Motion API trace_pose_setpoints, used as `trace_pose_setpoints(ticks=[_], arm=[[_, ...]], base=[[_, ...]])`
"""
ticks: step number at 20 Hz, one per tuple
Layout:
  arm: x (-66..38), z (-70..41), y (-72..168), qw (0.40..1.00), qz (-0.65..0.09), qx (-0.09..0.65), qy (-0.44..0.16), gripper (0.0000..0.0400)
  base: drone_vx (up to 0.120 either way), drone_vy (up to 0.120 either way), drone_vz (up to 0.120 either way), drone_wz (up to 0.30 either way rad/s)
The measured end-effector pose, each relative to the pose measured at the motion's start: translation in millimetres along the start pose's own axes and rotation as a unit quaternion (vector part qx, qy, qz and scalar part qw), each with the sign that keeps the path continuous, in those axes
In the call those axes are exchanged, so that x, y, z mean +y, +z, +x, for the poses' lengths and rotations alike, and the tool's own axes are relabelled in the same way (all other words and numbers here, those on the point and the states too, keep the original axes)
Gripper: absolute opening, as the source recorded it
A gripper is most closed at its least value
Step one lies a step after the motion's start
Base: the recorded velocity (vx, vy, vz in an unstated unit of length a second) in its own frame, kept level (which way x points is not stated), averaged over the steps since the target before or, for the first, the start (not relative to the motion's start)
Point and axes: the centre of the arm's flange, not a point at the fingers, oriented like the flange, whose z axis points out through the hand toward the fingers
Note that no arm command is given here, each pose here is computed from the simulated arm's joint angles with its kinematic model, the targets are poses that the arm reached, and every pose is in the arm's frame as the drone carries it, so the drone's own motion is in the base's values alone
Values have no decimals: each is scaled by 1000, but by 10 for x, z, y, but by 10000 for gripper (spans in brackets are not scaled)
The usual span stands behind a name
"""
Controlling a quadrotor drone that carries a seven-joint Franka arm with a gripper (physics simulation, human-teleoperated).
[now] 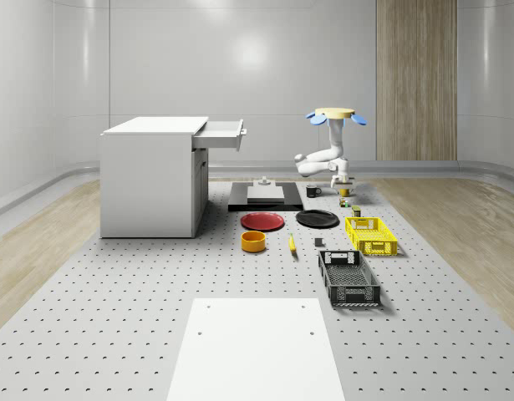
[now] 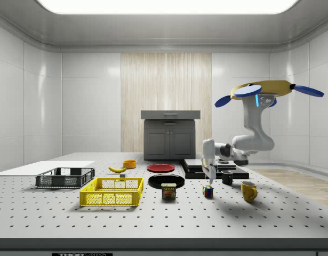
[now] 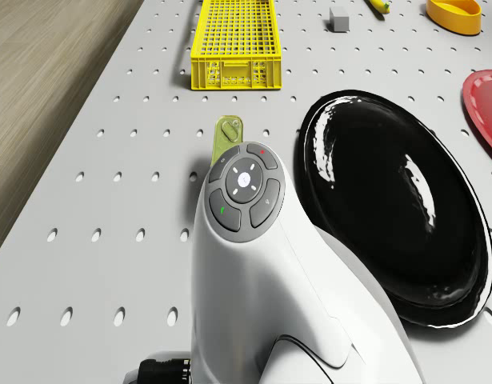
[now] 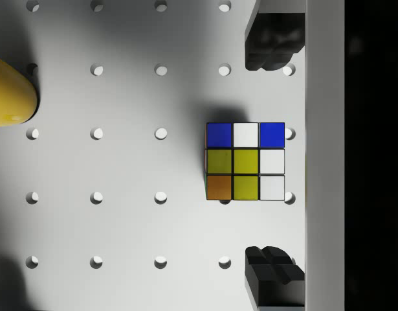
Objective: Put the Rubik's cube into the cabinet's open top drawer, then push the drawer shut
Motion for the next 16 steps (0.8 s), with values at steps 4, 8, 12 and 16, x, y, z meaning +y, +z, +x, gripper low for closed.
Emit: trace_pose_setpoints(ticks=[4,8,12,16], arm=[[0,0,4,1000,0,0,0,400],[0,0,101,1000,0,0,0,400],[0,1,249,1000,0,0,0,400],[0,1,353,1000,0,0,0,400]], base=[[40,0,-60,0],[0,0,0,0],[0,0,0,0],[0,0,0,0]])
